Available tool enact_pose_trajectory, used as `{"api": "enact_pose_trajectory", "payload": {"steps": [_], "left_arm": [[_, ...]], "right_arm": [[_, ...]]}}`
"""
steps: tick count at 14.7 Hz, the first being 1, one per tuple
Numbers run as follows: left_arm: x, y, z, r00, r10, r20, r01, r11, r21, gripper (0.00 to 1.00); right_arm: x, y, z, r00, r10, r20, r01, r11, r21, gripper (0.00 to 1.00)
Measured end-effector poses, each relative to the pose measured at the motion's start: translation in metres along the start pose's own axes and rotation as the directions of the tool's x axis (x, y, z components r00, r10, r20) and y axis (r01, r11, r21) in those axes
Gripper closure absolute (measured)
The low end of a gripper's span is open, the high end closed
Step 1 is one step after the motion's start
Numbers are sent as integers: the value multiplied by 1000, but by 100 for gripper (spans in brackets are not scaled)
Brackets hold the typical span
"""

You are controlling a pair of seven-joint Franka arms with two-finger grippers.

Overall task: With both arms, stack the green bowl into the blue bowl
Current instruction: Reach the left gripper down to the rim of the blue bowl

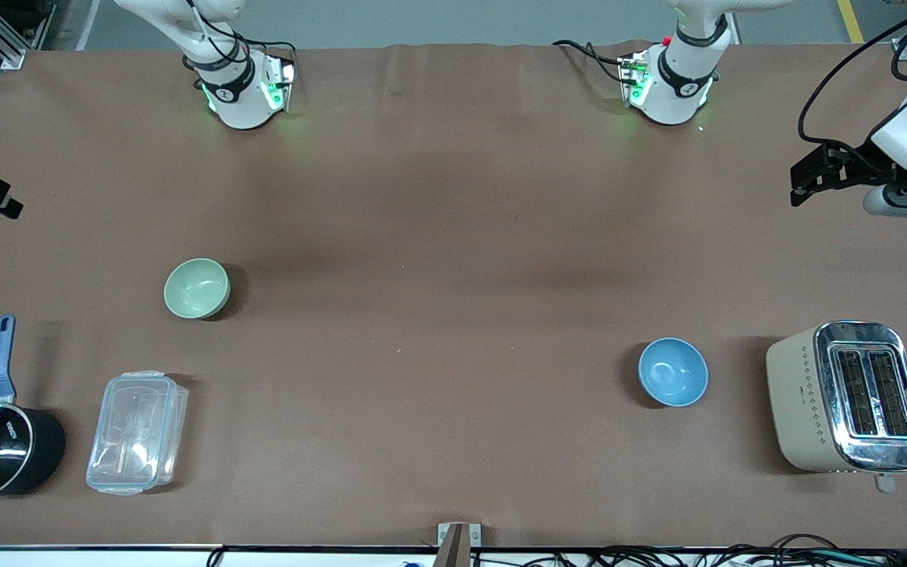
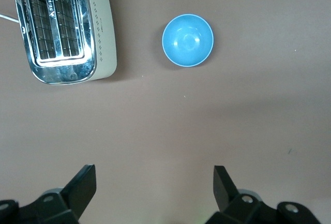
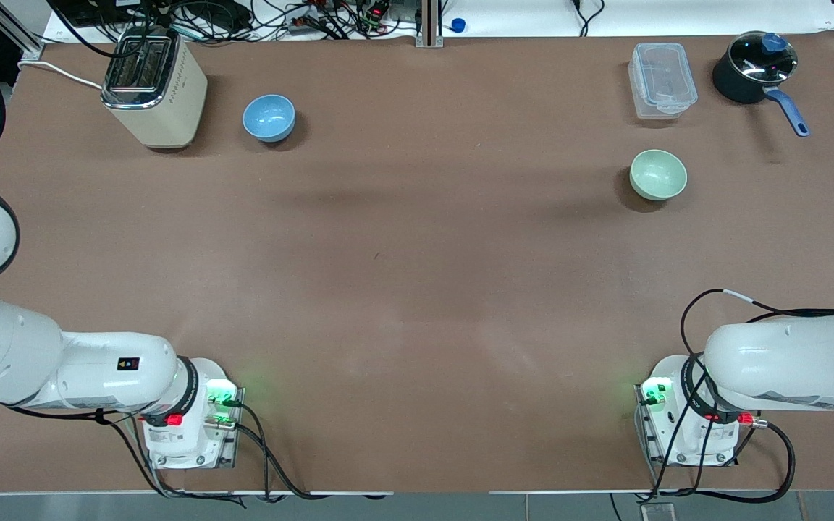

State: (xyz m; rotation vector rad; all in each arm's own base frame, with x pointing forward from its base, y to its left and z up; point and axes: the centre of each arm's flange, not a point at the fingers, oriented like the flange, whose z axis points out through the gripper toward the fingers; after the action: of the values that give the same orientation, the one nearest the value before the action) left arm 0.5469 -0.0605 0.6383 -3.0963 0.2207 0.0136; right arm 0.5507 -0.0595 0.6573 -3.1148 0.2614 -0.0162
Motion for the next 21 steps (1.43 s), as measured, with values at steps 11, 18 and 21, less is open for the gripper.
{"api": "enact_pose_trajectory", "payload": {"steps": [11, 18, 21], "left_arm": [[78, -7, 124, 999, 9, 36, -8, 1000, -27, 0], [136, -2, 322, 999, 13, 53, -9, 998, -67, 0], [140, -12, 367, 998, -6, 67, 11, 997, -74, 13]], "right_arm": [[1, 0, 0, 1000, -1, -7, 1, 1000, 0, 0], [1, -1, 0, 1000, -4, -7, 4, 1000, 0, 0], [1, -1, 0, 1000, -7, -7, 7, 1000, -1, 0]]}}
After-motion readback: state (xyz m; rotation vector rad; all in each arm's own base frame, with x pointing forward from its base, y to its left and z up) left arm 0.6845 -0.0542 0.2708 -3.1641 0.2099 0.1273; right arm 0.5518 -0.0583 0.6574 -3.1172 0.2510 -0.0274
